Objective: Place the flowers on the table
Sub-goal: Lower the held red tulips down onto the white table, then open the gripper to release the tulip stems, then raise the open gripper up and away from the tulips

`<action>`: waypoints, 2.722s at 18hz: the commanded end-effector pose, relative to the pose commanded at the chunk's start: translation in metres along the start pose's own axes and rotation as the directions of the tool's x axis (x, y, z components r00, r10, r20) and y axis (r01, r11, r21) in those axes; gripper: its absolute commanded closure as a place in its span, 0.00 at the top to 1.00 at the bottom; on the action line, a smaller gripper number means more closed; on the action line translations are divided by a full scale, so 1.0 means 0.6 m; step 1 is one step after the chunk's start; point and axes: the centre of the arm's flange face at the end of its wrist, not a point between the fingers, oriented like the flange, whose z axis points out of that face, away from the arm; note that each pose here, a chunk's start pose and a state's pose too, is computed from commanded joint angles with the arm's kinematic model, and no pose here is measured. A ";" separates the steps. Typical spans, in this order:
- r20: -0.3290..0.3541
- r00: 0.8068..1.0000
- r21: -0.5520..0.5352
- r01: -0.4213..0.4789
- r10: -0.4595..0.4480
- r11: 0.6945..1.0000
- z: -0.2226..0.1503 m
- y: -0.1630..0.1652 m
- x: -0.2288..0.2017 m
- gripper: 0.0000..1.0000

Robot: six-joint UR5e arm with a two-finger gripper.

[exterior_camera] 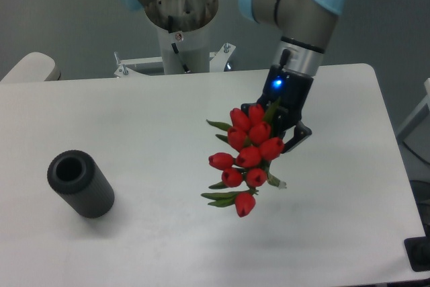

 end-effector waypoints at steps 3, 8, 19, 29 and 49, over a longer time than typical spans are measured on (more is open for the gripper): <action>-0.017 0.998 -0.140 -0.063 0.061 0.988 0.027 -0.028 0.035 0.30; -0.057 0.989 -0.374 -0.150 0.139 0.915 0.066 -0.042 0.092 0.30; -0.196 0.968 -0.481 -0.233 0.155 0.845 0.157 -0.033 0.196 0.30; -0.270 0.949 -0.470 -0.278 0.163 0.838 0.217 -0.029 0.224 0.62; -0.048 0.988 -0.347 -0.153 0.145 0.925 0.100 -0.099 -0.109 0.99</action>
